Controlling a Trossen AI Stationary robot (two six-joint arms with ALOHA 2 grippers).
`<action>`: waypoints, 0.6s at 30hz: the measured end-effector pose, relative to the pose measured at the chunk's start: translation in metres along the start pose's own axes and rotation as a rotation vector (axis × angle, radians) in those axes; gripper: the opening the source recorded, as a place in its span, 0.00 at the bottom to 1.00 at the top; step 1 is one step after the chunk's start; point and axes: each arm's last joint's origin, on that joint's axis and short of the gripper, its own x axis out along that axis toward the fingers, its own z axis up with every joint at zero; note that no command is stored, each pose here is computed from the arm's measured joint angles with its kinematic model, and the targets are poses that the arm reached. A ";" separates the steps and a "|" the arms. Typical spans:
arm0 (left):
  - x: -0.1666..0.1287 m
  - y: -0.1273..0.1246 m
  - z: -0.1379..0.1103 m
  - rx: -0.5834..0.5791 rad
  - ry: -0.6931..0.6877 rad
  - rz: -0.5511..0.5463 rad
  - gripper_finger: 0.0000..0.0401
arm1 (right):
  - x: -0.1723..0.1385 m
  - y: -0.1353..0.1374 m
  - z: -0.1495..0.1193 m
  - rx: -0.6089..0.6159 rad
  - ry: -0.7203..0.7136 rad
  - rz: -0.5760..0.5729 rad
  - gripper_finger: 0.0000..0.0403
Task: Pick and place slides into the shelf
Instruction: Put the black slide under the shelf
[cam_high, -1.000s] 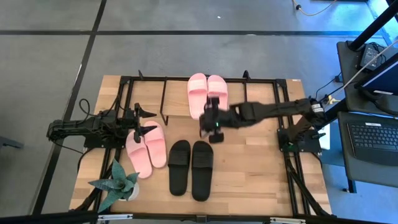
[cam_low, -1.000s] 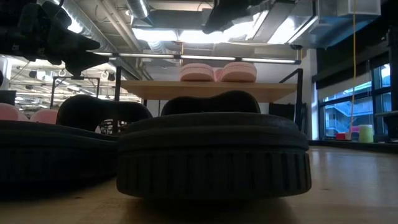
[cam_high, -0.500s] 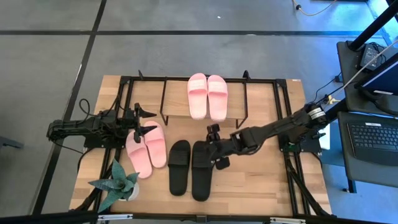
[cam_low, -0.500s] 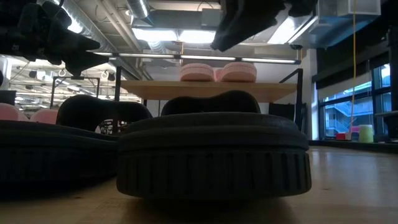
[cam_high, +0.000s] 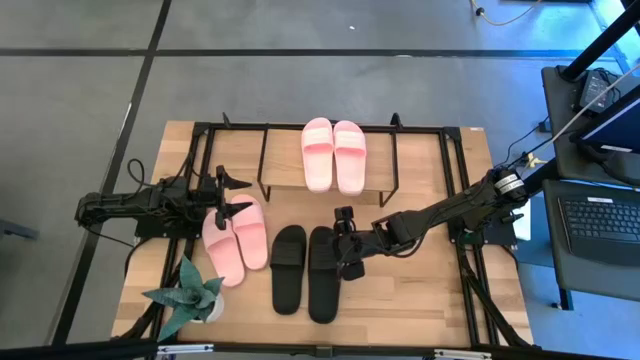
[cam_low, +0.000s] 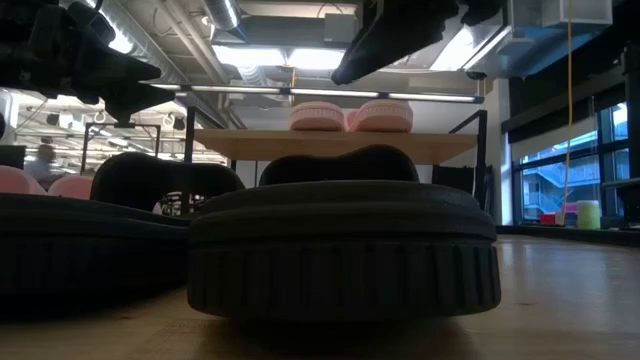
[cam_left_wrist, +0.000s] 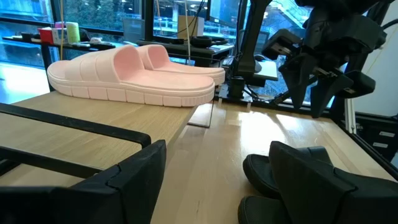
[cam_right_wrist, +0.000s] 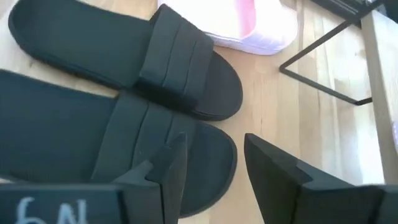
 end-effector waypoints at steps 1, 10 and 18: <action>0.000 0.000 0.000 0.000 0.000 0.000 0.69 | 0.000 0.000 0.001 0.020 -0.013 0.000 0.40; 0.000 0.000 0.000 0.000 0.000 0.000 0.69 | -0.001 0.000 0.009 0.117 -0.082 -0.001 0.40; 0.000 0.000 0.000 0.000 0.000 0.000 0.69 | -0.001 -0.001 0.013 0.112 -0.125 -0.004 0.40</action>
